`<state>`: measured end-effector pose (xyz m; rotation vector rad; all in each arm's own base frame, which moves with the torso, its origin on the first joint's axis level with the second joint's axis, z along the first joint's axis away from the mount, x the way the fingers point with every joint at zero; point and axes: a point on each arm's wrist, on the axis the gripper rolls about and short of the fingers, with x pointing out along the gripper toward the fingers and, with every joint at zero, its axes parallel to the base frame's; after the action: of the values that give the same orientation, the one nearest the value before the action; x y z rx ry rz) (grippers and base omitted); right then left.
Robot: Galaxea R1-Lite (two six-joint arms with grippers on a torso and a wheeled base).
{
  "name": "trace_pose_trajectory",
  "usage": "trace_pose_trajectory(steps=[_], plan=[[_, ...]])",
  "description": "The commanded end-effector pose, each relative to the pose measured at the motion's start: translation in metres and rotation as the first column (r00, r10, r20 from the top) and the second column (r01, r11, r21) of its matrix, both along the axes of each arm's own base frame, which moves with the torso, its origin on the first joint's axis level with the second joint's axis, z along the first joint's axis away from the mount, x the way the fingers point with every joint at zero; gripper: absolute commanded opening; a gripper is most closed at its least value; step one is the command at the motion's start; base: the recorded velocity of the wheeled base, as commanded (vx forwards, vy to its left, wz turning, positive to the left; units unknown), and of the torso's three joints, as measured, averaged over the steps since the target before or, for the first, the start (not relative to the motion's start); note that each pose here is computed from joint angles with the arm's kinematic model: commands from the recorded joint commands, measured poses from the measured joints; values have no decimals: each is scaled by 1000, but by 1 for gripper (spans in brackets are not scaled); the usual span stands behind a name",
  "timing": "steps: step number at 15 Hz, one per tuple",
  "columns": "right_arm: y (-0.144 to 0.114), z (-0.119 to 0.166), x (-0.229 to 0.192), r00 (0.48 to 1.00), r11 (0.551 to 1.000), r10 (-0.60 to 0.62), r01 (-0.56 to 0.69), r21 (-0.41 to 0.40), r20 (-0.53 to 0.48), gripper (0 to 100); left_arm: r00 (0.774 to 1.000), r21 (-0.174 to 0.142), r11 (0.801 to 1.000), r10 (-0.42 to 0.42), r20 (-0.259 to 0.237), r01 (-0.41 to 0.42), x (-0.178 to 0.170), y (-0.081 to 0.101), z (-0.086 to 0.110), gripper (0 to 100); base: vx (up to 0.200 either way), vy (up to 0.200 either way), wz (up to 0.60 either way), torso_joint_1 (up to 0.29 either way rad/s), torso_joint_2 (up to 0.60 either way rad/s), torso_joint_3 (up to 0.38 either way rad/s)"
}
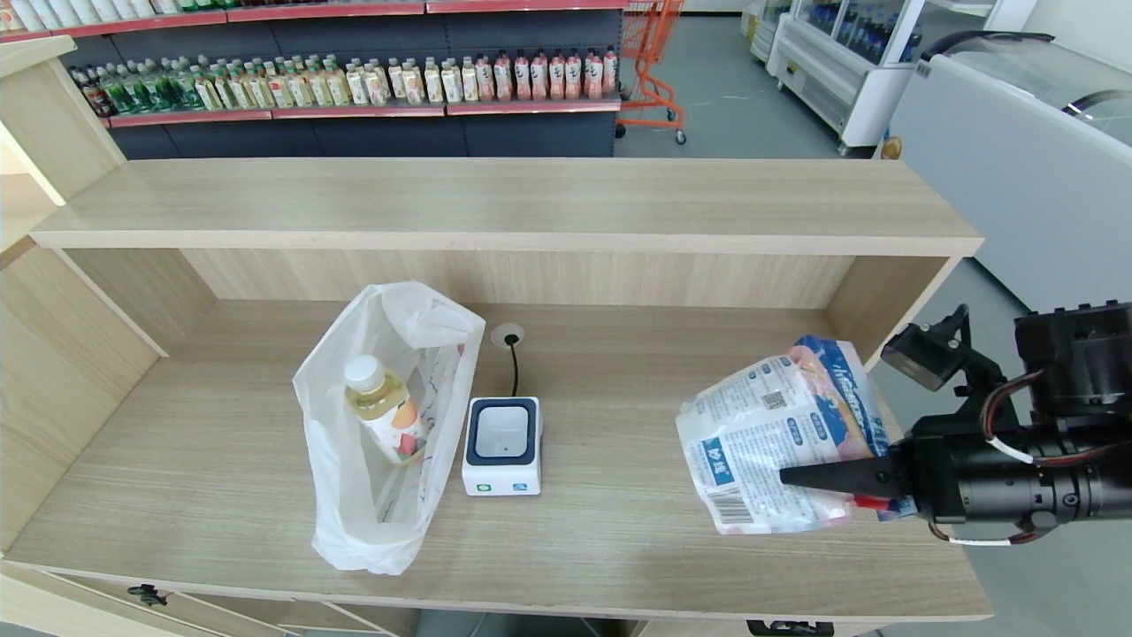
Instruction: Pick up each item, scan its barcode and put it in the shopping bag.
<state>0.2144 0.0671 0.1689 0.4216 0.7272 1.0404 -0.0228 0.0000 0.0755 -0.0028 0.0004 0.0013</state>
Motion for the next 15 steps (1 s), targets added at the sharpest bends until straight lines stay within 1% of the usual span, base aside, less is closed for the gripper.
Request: trace_pose_trajectory(steps=[1,3,9,11,15], plan=[[2,6,-11,999,999,40,-40,19,24,0,1000,0,1000,0,0,0,0,0,0,100,0,0,0,0,0,0],[7,2,-18,996,995,93,-93,34,3,0,1000,0,1000,-1,0,1,0,0,0,100,0,0,0,0,0,0],[13,-1,-27,988,991,118,-111,73,-99,0,1000,0,1000,0,0,0,0,0,0,100,0,0,0,0,0,0],[17,1,-28,985,989,136,-128,79,-107,0,1000,0,1000,0,0,0,0,0,0,100,0,0,0,0,0,0],[28,5,-32,977,980,191,-183,83,-92,0,1000,0,1000,-1,0,1,0,0,0,100,0,0,0,0,0,0]])
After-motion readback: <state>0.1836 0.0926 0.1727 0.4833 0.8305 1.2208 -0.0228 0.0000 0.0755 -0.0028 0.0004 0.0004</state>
